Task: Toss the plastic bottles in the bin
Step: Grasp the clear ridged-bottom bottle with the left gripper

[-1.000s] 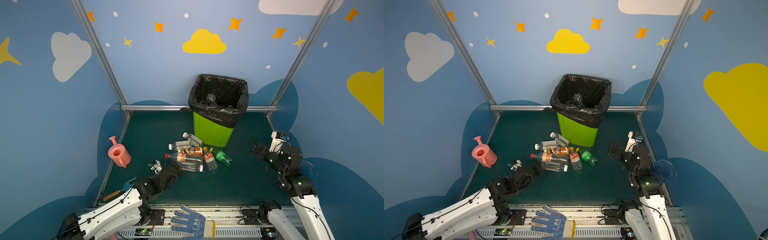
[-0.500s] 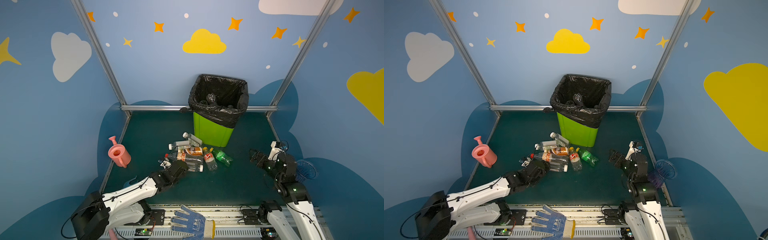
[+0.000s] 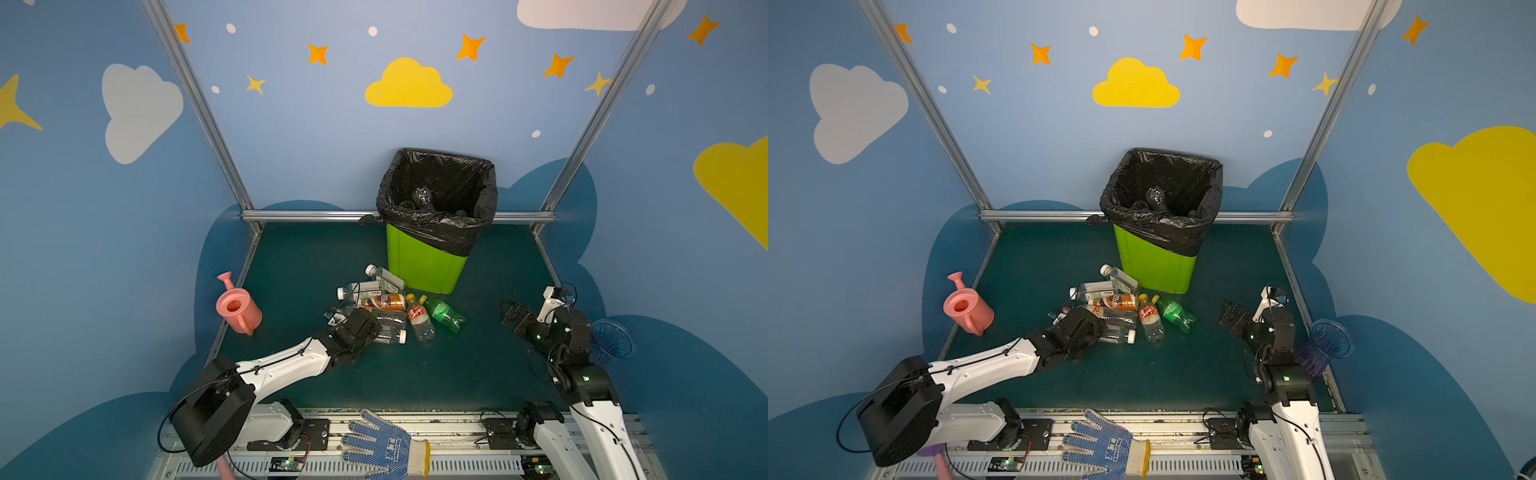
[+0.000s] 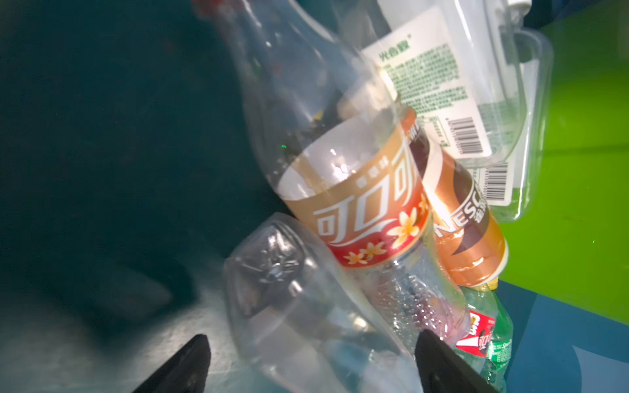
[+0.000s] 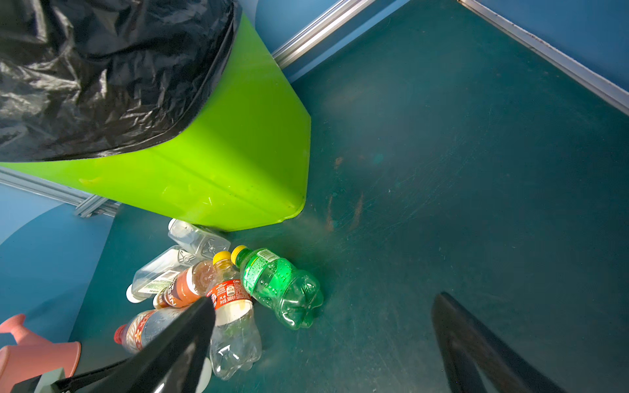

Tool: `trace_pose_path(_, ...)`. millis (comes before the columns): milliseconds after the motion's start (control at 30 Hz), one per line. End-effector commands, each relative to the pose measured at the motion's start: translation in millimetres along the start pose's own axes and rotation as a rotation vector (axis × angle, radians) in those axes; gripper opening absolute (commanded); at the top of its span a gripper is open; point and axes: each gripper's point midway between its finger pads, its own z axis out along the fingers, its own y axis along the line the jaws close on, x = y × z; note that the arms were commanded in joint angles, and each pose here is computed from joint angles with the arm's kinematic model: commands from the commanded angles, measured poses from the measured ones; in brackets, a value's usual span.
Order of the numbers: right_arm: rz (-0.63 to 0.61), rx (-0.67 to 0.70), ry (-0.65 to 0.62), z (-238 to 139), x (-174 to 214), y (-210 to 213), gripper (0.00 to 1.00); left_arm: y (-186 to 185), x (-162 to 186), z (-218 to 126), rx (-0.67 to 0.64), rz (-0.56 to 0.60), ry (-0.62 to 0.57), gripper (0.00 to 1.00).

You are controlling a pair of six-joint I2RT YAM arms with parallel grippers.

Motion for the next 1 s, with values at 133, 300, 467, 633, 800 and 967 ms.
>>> trace_pose_path(133, 0.017, -0.001, 0.009, 0.9, 1.7, -3.3, 0.98, 0.3, 1.3, 5.3, -0.035, 0.015, 0.024, 0.86)
trace_pose_path(300, 0.03, 0.007, 0.013, 1.9, 2.1, -6.4, 0.98, 9.6, 1.8, 8.3, -0.045, -0.001, 0.027, 0.78)
trace_pose_path(467, 0.041, 0.006, 0.013, 1.7, 1.3, -7.3, 0.98, 13.5, 2.5, 10.3, -0.039, -0.016, 0.041, 0.67)
trace_pose_path(633, 0.049, 0.006, 0.014, 1.4, 0.8, -7.6, 0.98, 21.3, -2.0, 11.3, -0.048, -0.037, 0.02, 0.67)
trace_pose_path(800, 0.057, 0.011, 0.014, 1.1, 0.8, -9.1, 0.98, 23.4, 1.2, 17.9, -0.043, -0.051, 0.047, 0.66)
trace_pose_path(967, 0.061, 0.012, 0.02, 1.7, 1.5, -9.7, 0.98, 25.1, 1.5, 21.2, -0.049, -0.057, 0.048, 0.67)
